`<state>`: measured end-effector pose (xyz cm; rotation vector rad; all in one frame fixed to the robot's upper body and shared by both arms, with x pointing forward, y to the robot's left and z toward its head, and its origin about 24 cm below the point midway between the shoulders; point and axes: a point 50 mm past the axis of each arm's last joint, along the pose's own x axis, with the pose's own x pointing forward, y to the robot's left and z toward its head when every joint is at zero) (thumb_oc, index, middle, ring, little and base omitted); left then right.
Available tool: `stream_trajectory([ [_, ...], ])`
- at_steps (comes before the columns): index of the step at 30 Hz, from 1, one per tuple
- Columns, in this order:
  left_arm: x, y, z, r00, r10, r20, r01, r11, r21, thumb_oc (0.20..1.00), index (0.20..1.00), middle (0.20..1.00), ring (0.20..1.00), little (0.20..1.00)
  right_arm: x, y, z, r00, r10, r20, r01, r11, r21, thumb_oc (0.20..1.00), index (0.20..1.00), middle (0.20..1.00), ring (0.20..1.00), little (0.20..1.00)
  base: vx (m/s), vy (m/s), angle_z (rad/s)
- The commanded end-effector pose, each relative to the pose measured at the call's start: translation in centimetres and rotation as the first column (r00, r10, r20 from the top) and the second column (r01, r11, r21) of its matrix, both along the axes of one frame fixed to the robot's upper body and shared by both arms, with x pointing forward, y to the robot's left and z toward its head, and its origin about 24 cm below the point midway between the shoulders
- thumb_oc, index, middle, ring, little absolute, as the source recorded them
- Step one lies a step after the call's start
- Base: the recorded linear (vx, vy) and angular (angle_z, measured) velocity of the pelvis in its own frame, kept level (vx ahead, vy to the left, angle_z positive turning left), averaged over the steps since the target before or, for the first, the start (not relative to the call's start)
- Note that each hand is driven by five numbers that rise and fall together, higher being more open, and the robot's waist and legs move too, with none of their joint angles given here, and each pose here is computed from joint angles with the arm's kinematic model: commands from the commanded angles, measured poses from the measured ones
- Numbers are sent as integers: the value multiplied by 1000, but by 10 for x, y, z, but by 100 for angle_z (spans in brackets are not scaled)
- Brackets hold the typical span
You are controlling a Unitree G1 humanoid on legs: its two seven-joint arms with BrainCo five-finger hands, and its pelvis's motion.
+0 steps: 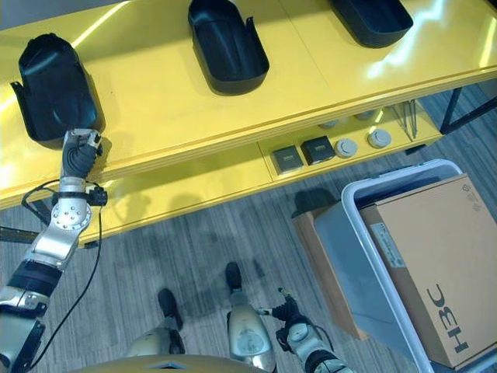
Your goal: Move parts from the plastic box to the shelf.
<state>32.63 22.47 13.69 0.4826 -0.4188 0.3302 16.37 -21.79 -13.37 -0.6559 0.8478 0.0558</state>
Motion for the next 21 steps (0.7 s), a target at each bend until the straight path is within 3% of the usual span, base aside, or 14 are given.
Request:
stream_trajectory([
  [1,7,17,30,992,62,108,-64,998,10,200,200,200,200,200,-7,17,-6,999,38,-21,-37,999,21,1000,1000,1000,1000,1000,0,0,0],
  [6,1,12,26,994,34,107,-37,999,25,200,200,200,200,200,-11,15,-8,999,21,-32,-21,1000,19,1000,1000,1000,1000,1000,7,-4,0],
  [8,-10,-7,13,993,-83,88,84,996,-9,200,200,200,200,200,-13,12,-9,999,-7,-47,8,1000,15,1000,1000,1000,1000,1000,72,-20,2],
  [13,-32,-15,-19,989,-146,9,147,985,-89,200,200,200,200,200,-22,6,-12,995,-49,-84,50,999,7,1000,1000,1000,1000,1000,87,15,6],
  [14,-43,-22,-33,984,-176,-10,172,971,-164,416,416,416,416,416,-23,5,-13,993,-88,-82,90,996,12,1000,1000,1000,1000,1000,71,37,17],
  [15,-56,-30,-41,980,-200,-15,193,961,-199,884,884,884,884,884,-22,2,-12,989,-124,-76,125,992,13,1000,1000,1000,1000,1000,90,42,26],
  [16,-61,-33,-48,981,-191,-23,181,959,-217,1000,1000,1000,1000,1000,-23,2,-13,986,-147,-75,148,989,16,1000,1000,1000,1000,1000,80,16,35],
  [19,-89,-30,-100,967,-105,-233,82,991,-108,1000,1000,1000,1000,1000,-38,6,-19,971,-213,-108,216,976,16,1000,1000,1000,1000,1000,38,2,42],
  [21,-132,-14,-159,835,-66,-547,108,993,45,1000,1000,1000,1000,1000,-42,5,-20,967,-230,-107,232,973,11,1000,1000,1000,1000,1000,-13,8,33],
])
